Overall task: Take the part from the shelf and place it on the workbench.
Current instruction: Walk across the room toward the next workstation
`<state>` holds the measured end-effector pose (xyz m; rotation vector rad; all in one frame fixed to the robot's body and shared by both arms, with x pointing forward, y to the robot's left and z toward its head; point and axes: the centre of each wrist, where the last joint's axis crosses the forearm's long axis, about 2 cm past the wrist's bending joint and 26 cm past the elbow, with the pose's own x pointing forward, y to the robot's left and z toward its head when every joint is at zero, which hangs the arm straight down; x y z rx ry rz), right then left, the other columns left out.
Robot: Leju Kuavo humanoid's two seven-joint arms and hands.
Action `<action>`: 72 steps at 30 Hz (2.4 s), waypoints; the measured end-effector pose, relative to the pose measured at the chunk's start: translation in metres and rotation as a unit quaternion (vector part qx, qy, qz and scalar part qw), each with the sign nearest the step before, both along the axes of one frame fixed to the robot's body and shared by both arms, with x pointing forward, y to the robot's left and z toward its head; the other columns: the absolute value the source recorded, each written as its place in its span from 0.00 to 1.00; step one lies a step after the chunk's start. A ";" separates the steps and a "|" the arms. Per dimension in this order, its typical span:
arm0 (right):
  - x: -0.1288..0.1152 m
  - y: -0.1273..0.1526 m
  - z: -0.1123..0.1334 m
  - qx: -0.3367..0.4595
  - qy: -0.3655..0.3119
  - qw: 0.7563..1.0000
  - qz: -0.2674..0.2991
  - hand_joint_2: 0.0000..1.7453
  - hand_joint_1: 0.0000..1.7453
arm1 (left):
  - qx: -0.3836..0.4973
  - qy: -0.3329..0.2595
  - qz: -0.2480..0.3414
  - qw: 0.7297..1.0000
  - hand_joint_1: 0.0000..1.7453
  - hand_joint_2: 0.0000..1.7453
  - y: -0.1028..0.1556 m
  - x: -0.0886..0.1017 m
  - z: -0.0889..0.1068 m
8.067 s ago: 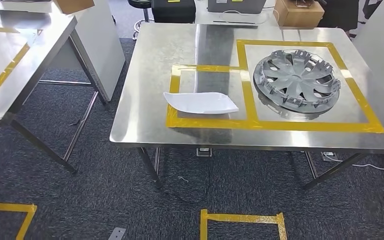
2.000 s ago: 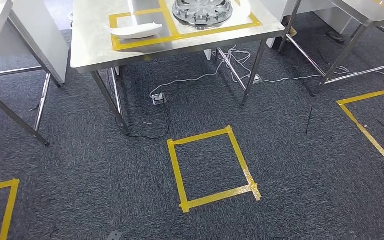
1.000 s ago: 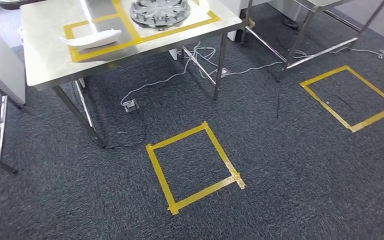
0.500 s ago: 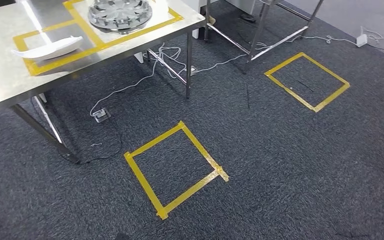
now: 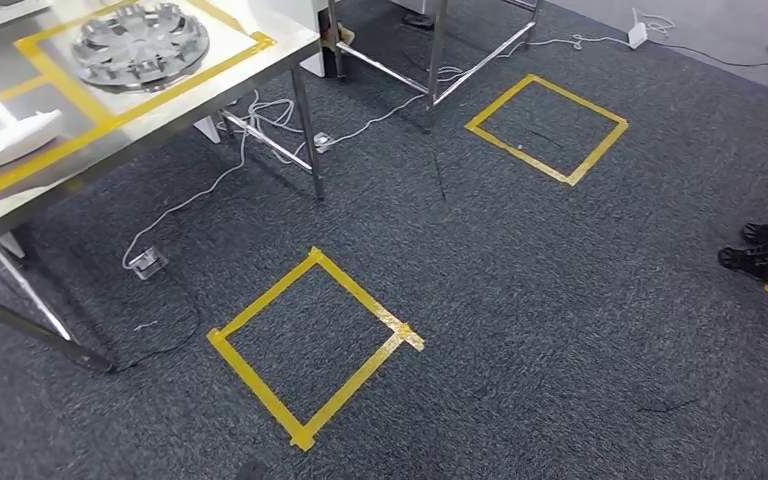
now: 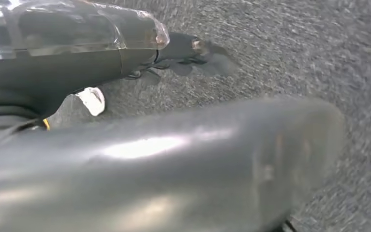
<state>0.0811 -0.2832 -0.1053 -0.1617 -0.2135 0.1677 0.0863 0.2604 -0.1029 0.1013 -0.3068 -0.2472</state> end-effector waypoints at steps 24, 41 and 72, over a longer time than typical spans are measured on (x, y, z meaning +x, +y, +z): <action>-0.002 0.005 0.000 0.007 0.013 1.000 -0.007 0.00 0.00 | 0.003 0.007 -0.007 1.000 0.00 0.00 0.000 -0.002 -0.001; 0.001 0.010 0.000 0.011 0.011 1.000 -0.006 0.00 0.00 | 0.007 0.011 -0.015 1.000 0.00 0.00 0.003 -0.004 -0.001; 0.001 0.013 0.001 0.013 0.010 1.000 0.000 0.00 0.00 | 0.010 0.015 -0.014 1.000 0.00 0.00 0.005 -0.005 -0.001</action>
